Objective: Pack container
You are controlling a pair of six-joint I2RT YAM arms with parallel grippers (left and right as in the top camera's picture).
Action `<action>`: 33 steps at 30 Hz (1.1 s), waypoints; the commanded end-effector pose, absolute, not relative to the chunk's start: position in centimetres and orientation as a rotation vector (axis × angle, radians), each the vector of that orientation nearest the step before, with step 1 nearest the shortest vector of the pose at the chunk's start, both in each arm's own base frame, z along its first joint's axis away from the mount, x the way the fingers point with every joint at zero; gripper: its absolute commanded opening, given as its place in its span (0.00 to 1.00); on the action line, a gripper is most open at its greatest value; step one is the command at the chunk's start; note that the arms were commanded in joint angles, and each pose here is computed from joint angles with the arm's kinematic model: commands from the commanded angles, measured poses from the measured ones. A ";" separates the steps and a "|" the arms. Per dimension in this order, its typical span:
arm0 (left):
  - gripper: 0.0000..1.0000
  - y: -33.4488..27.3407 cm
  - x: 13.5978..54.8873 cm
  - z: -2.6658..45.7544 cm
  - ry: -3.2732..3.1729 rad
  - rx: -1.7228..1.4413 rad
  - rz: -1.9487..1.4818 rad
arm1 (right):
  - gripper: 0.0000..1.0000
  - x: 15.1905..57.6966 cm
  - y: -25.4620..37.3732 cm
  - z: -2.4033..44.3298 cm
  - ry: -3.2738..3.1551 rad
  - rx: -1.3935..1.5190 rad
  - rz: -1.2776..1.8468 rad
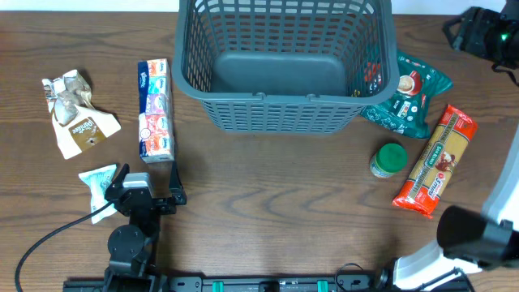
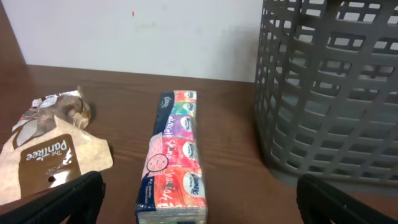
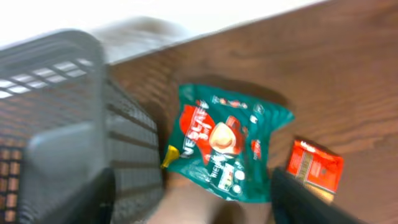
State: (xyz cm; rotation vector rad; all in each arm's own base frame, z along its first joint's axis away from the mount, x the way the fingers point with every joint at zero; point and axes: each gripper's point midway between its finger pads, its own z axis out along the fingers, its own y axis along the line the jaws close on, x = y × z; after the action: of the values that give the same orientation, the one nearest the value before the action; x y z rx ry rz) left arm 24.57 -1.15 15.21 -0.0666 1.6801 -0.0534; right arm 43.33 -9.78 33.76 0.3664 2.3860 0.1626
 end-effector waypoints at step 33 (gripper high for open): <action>0.99 -1.0 24.4 13.4 1.744 -0.073 -0.038 | 0.01 50.5 -3.0 24.4 2.535 -0.045 0.302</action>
State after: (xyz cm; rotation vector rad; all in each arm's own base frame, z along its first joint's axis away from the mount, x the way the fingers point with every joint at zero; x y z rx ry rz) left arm 24.54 -1.16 14.99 -0.0652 1.6896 -0.0525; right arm 50.03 -4.89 23.66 0.0692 2.5708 0.2476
